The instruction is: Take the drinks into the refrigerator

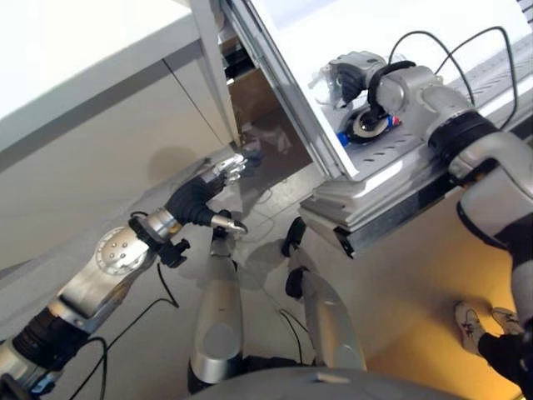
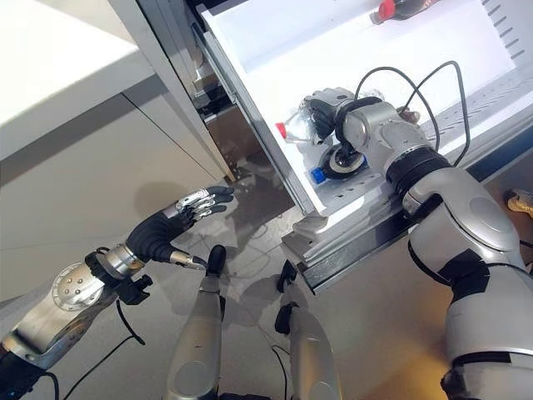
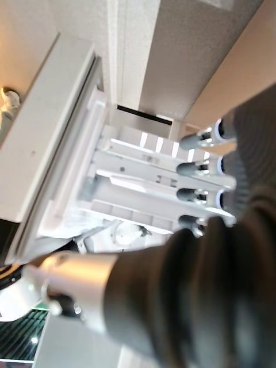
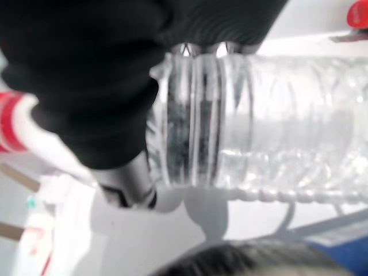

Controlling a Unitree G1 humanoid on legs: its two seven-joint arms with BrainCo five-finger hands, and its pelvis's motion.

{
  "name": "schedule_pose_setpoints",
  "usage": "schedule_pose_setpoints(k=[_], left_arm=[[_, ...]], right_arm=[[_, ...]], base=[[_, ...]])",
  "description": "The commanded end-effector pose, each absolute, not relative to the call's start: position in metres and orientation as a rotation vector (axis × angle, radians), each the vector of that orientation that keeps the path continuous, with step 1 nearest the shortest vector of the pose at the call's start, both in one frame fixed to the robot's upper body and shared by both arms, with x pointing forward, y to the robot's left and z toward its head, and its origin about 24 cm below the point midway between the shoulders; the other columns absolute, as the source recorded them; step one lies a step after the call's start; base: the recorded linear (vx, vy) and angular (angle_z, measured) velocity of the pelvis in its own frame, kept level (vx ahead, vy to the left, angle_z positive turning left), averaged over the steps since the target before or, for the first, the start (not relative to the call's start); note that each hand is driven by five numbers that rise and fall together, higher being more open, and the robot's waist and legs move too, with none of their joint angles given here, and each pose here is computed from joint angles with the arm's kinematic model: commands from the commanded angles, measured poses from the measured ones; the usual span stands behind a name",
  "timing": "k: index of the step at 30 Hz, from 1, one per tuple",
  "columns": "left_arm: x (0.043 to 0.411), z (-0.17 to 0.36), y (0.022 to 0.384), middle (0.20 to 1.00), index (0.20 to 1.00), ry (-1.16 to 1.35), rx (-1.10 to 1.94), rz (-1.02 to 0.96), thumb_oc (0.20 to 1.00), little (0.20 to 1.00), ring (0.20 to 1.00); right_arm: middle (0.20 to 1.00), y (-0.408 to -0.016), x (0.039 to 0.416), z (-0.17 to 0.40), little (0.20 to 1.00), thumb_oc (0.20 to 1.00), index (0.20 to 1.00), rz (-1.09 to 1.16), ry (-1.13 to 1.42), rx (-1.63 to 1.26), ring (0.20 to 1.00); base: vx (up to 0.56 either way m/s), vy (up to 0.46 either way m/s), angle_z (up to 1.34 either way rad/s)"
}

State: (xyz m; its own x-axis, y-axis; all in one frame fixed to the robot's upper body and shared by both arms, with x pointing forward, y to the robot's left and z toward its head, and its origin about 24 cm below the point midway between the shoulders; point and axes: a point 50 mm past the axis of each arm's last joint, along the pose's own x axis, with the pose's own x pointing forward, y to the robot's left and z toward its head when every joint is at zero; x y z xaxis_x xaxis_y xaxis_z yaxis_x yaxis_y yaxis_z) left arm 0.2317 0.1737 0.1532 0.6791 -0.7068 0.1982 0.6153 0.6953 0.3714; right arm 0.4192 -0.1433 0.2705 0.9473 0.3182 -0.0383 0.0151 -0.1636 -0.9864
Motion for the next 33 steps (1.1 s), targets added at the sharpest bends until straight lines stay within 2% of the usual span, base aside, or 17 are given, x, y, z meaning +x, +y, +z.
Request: schedule_pose_setpoints(k=[1, 12, 17, 20, 23, 25, 33], left_arm=[[0.209, 0.179, 0.156, 1.000, 1.000, -0.499, 0.263, -0.843, 1.000, 1.000, 1.000], [0.222, 0.164, 0.159, 1.000, 1.000, -0.399, 0.135, -0.831, 1.000, 1.000, 1.000], [0.224, 0.157, 0.170, 1.000, 1.000, -0.341, 0.080, -0.814, 1.000, 1.000, 1.000], [0.220, 0.152, 0.178, 1.000, 1.000, -0.304, 0.073, -0.793, 1.000, 1.000, 1.000], [0.218, 0.150, 0.184, 1.000, 1.000, -0.289, 0.082, -0.774, 1.000, 1.000, 1.000], [0.215, 0.147, 0.191, 1.000, 1.000, -0.271, 0.080, -0.749, 1.000, 1.000, 1.000], [0.208, 0.138, 0.205, 1.000, 1.000, -0.247, 0.078, -0.713, 1.000, 1.000, 1.000]], right_arm=[[1.000, -0.134, 0.422, 0.230, 1.000, 1.000, 1.000, 0.393, -0.159, -1.825, 1.000], [1.000, -0.137, 0.421, 0.245, 1.000, 1.000, 1.000, 0.366, -0.182, -1.801, 1.000], [1.000, -0.150, 0.412, 0.283, 1.000, 1.000, 1.000, 0.308, -0.268, -1.785, 1.000], [1.000, -0.154, 0.396, 0.317, 1.000, 1.000, 1.000, 0.286, -0.376, -1.770, 1.000], [1.000, -0.161, 0.381, 0.322, 1.000, 1.000, 1.000, 0.288, -0.465, -1.715, 1.000], [1.000, -0.166, 0.357, 0.338, 1.000, 1.000, 1.000, 0.308, -0.563, -1.710, 1.000], [1.000, -0.238, 0.308, 0.323, 1.000, 1.000, 1.000, 0.160, -0.588, -1.650, 1.000]], base=[[0.00, 0.000, 0.00], [0.00, 0.002, 0.02], [0.02, 0.047, 0.02], [0.05, 0.055, -0.11], [0.05, 0.068, -0.13], [0.07, 0.076, -0.14], [0.07, 0.049, -0.17]])
